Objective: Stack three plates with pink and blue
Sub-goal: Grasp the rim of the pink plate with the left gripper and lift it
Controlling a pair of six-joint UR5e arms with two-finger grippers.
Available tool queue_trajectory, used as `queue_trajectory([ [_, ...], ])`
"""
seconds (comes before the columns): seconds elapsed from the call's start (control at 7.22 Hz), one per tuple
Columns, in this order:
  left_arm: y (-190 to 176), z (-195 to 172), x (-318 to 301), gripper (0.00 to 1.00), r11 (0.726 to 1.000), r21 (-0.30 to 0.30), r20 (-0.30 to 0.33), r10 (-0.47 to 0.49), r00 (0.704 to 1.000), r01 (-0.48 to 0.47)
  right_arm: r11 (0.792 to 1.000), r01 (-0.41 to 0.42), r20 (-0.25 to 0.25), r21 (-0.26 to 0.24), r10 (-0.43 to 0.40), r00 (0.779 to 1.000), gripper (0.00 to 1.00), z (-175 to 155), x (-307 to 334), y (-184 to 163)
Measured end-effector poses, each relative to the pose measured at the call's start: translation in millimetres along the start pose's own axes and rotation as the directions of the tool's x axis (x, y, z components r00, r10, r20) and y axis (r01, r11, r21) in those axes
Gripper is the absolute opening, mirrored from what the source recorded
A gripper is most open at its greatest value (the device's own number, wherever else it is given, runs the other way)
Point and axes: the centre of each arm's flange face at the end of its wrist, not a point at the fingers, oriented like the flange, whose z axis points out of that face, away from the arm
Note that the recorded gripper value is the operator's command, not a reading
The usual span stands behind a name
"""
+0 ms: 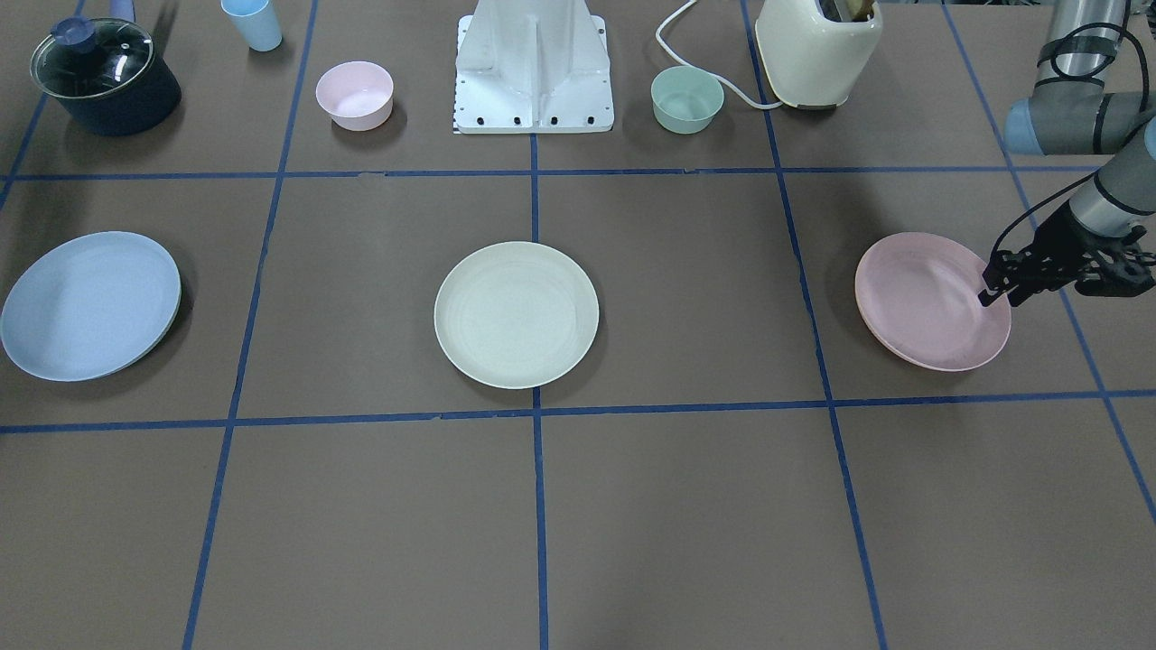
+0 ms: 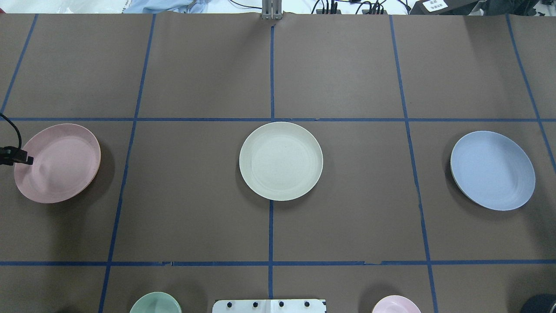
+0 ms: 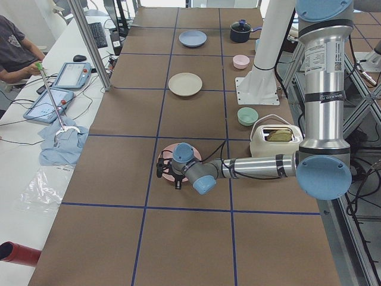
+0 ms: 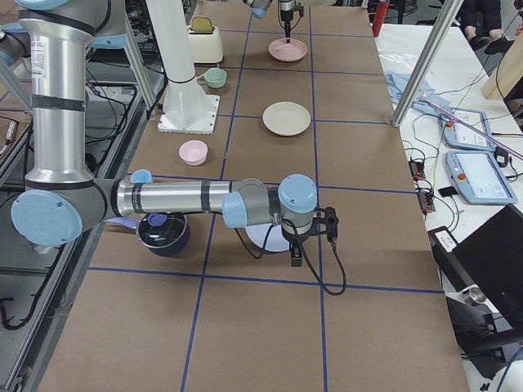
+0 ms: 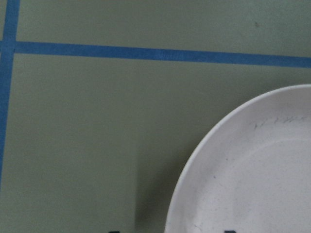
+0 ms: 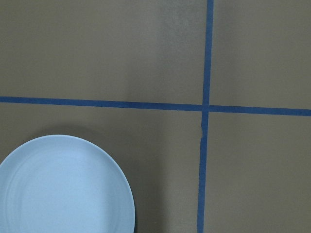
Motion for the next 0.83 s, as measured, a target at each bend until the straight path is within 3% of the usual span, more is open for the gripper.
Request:
queue_trajectory([
  [0.14,0,0,1,0.03,1.000,0.000,-0.001,0.004,1.000,-0.004,1.000,0.001,0.001,0.000,-0.001,1.000,1.00,0,-1,0],
  [0.28,0,0,1,0.00,1.000,0.003,-0.003,0.008,1.000,-0.008,1.000,0.002,0.002,0.001,-0.002,1.000,1.00,0,-1,-1],
  [0.69,2,-5,6,0.00,1.000,-0.001,-0.019,0.014,1.000,-0.014,1.000,0.006,-0.002,-0.002,-0.006,1.000,1.00,2,-4,-2],
  [0.83,3,-13,13,0.00,1.000,-0.016,-0.052,0.017,0.999,-0.018,1.000,0.006,-0.002,-0.002,-0.006,1.000,1.00,2,-6,-3],
])
